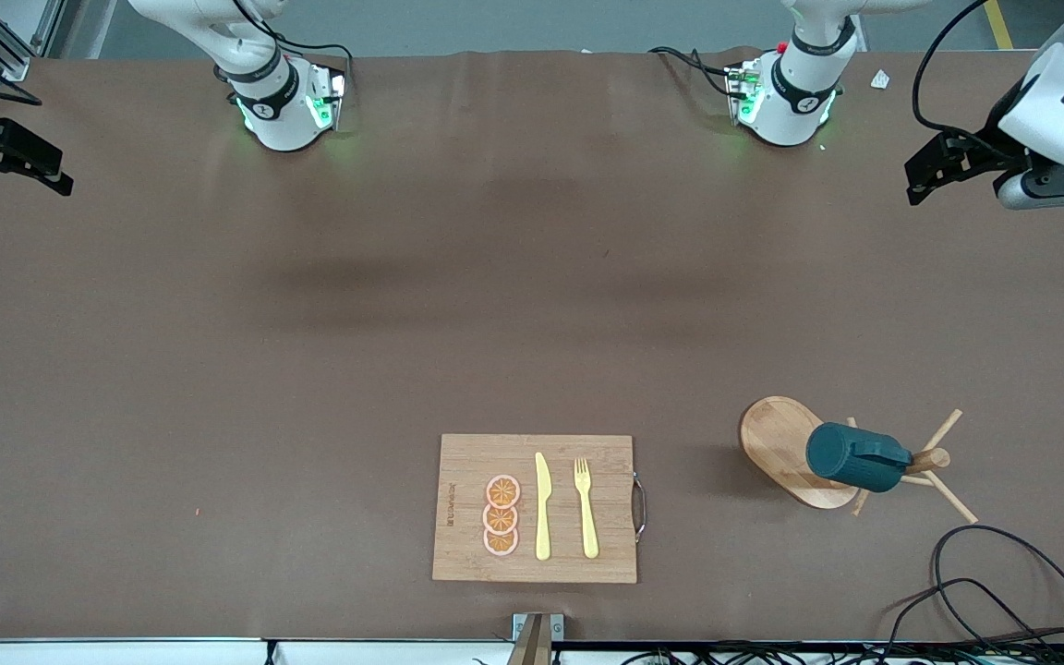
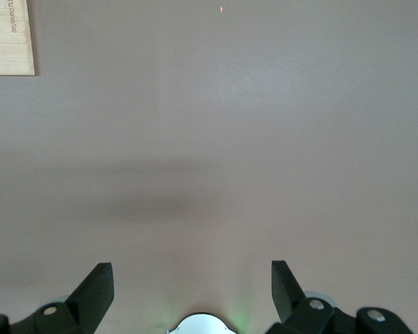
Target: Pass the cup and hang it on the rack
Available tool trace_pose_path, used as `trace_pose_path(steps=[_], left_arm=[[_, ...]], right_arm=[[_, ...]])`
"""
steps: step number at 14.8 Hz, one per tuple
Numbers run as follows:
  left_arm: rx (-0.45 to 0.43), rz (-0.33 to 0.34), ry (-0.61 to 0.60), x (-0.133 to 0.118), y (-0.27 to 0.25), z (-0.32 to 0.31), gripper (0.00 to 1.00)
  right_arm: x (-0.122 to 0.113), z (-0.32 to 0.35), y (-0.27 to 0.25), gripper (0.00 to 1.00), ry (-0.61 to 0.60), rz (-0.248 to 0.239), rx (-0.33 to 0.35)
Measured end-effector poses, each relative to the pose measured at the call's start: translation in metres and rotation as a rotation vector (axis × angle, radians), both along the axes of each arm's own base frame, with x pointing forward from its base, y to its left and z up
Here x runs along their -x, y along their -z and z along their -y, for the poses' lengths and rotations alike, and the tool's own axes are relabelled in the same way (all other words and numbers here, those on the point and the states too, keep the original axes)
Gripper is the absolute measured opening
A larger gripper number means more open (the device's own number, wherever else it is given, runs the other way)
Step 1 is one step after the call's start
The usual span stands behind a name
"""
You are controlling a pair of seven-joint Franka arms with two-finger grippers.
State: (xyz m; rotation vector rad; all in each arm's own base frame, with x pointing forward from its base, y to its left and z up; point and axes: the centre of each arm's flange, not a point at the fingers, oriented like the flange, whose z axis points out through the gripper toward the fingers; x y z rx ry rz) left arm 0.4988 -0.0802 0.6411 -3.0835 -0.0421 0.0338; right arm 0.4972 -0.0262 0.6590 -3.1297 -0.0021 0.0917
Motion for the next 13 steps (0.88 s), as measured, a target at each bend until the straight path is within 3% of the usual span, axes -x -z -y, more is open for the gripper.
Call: trace_pose_path(steps=[13], left_arm=[[0.035,0.024,0.039,0.0,-0.013,0.003,1.0]], right_arm=[[0.0,0.0,0.0,1.0,0.0,0.0,0.0]])
